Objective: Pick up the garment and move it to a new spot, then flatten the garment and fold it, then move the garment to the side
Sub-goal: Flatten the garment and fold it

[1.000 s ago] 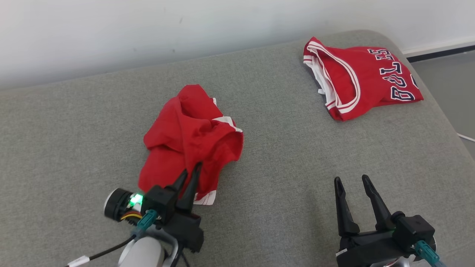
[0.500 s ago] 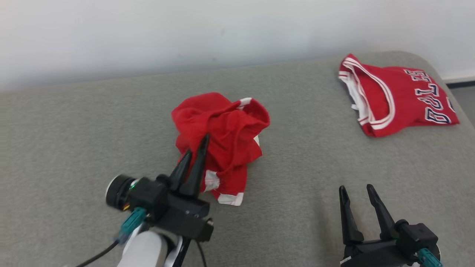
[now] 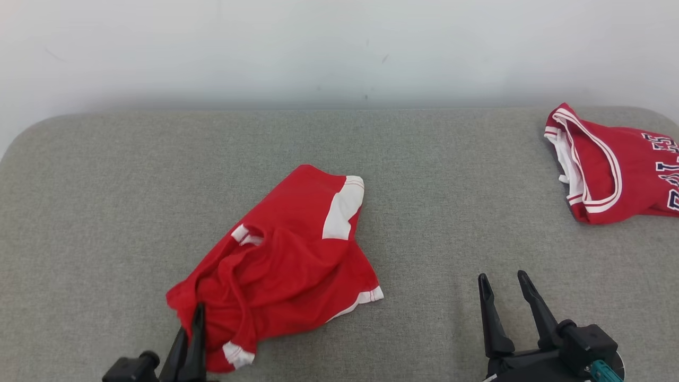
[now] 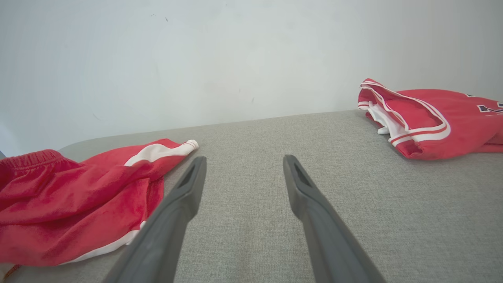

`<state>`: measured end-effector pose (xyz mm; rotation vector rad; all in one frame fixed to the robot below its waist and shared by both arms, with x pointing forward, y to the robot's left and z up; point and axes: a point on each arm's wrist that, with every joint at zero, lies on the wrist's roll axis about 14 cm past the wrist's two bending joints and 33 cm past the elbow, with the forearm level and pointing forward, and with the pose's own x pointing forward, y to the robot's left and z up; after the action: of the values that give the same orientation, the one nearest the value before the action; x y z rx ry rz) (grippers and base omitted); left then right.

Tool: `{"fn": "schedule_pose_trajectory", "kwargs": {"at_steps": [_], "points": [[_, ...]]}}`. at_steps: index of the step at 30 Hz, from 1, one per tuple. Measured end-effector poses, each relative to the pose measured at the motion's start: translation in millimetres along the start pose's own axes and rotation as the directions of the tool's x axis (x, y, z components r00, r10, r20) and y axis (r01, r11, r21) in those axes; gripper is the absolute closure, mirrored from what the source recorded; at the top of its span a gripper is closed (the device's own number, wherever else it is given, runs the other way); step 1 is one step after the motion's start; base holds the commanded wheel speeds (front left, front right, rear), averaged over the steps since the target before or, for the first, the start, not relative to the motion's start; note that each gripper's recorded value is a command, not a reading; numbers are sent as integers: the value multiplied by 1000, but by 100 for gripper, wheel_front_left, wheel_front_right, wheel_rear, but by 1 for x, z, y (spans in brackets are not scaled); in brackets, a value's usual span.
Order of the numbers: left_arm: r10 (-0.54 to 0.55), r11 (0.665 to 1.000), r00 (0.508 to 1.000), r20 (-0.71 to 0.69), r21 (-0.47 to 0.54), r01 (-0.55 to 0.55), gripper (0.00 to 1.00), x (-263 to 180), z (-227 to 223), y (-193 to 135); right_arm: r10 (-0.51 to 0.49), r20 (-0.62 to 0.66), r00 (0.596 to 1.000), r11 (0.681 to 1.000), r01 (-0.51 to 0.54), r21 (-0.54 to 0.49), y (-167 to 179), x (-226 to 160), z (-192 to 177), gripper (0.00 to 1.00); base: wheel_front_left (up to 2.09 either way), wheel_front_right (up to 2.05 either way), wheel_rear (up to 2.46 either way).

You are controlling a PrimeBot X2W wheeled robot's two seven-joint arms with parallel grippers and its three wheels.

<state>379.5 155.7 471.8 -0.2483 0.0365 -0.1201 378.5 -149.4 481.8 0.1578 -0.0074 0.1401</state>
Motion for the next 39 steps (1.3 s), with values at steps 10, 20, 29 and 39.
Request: {"fn": "schedule_pose_trajectory", "kwargs": {"at_steps": [10,20,29,39], "points": [[106,994,994,-20,-6,-106,0,-12,-8,27,-9,1,1000,1000,9,-3,-2,-8,1,0,0,0,0],[56,995,995,86,84,-63,0,-6,26,13,-23,7,1000,1000,23,-3,-5,-15,3,0,0,0,0],[-9,997,996,-85,69,14,0,-26,-29,-8,-30,1,1000,1000,30,5,-7,-16,1,0,0,0,0],[-1,999,992,-122,32,5,100,-21,-40,-3,-29,-5,1000,1000,29,9,-7,-14,-1,0,0,0,0]]}}
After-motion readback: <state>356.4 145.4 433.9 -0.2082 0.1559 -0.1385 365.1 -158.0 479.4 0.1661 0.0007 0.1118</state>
